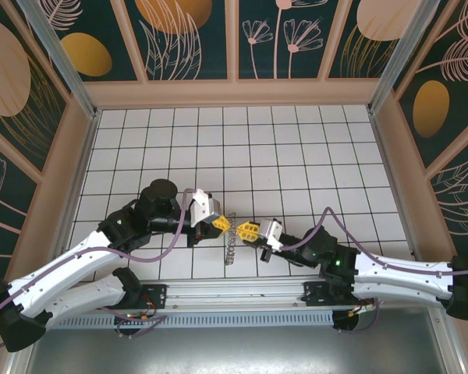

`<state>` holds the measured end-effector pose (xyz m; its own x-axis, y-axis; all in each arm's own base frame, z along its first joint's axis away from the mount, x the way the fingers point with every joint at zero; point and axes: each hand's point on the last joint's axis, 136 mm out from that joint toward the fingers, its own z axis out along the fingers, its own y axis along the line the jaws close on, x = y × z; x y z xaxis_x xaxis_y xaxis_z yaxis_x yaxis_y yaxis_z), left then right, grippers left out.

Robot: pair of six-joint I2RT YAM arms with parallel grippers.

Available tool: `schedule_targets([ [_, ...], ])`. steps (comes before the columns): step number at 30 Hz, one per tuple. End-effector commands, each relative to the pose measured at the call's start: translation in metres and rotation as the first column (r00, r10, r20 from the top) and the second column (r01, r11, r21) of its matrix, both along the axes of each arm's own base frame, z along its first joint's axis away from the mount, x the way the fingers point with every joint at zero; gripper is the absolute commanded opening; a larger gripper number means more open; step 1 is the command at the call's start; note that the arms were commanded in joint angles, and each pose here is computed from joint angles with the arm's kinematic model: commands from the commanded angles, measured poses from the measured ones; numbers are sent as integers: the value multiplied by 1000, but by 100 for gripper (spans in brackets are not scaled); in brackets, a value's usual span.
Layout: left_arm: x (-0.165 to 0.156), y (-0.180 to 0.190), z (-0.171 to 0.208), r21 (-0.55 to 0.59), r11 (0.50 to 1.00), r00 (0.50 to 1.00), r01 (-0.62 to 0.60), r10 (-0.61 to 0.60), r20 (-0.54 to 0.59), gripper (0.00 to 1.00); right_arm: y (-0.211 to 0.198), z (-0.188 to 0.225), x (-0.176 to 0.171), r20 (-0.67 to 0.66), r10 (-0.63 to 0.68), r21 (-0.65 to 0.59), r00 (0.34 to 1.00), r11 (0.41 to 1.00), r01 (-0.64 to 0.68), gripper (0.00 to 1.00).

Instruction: Put the keys on the keyring

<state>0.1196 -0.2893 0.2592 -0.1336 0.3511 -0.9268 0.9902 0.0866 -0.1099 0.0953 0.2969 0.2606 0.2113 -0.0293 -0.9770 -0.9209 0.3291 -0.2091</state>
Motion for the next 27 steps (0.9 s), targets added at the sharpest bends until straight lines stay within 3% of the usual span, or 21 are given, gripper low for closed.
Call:
schedule_targets([
  [1,-1,-3,20,-75,997,999,15,-11,47,0,-2,-3,-2,-6,-1,8,1000,1000,1,14],
  [8,0,-2,21,-77,997,999,6,-2,55,0,-6,1,-4,-17,5,34,1000,999,-5,22],
  [19,2,-2,21,-75,997,998,-2,6,60,0,-16,24,-2,-8,-24,113,1000,993,24,18],
  [27,1,-3,22,-77,997,998,4,0,61,0,-5,23,8,-9,-61,74,998,995,61,17],
])
